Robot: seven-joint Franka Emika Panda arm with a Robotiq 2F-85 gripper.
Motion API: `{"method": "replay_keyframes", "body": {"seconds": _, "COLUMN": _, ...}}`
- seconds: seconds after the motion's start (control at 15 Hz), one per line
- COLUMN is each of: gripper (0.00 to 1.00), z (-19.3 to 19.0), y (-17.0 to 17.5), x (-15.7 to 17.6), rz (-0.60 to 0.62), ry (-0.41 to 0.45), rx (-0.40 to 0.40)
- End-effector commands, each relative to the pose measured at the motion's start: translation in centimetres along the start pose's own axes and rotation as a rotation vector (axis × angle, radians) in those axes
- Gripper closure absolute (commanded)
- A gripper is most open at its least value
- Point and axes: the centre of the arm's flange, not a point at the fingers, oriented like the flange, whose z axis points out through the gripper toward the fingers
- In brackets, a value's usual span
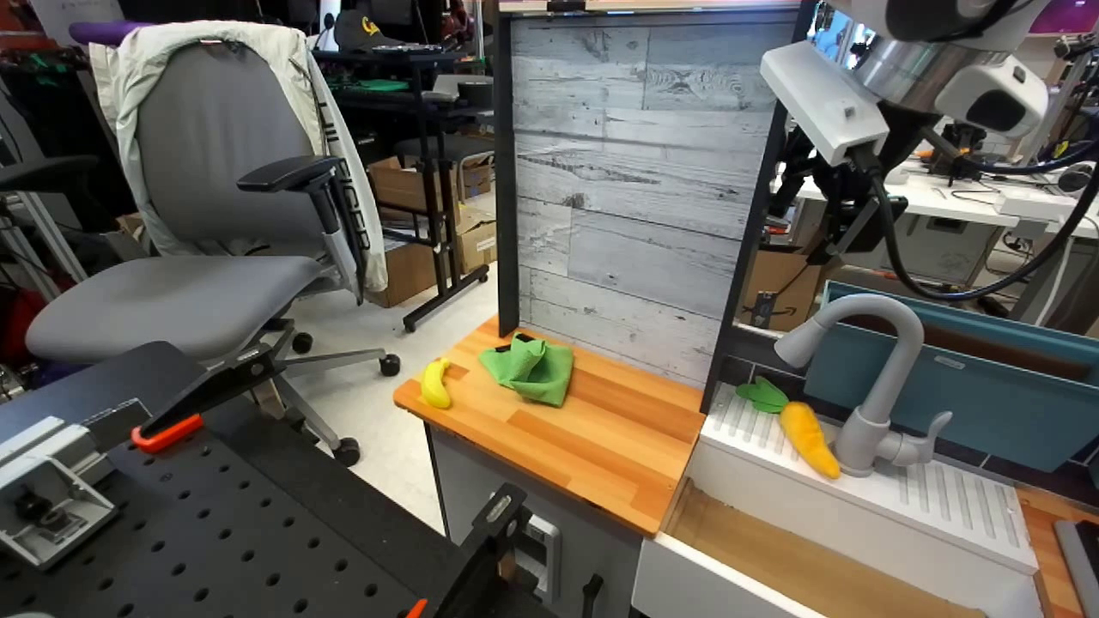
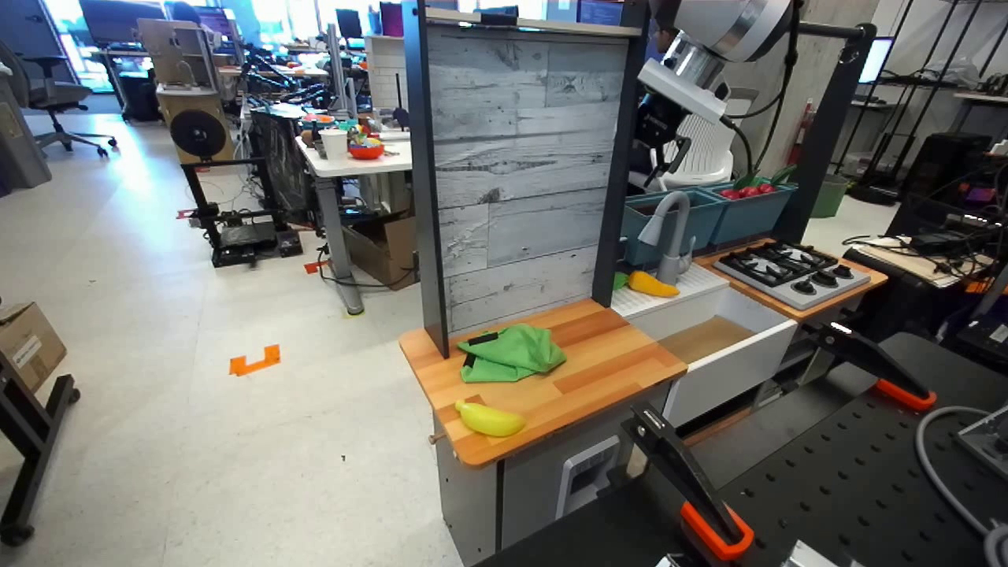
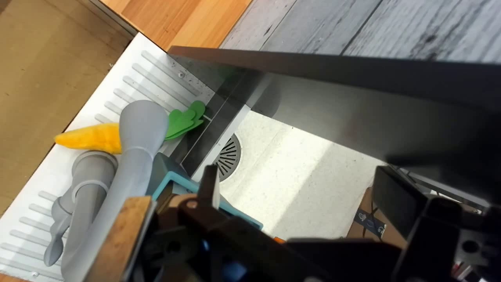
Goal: Turn the tap nozzle to the left
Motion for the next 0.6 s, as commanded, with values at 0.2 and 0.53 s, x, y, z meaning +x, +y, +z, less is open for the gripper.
{"method": "replay_keyframes", "body": {"seconds": 0.2, "gripper": 0.0, "z": -1.2, "y": 1.6, "x": -3.2, "rz": 0.0, "ry": -0.017, "rx": 0.024}}
{"method": "replay_keyframes", "body": {"seconds": 0.53, "gripper": 0.0, "z": -2.5, "y": 4.4, "x": -4.7, "rz": 0.004, "ry": -0.003, "rx": 0.014}}
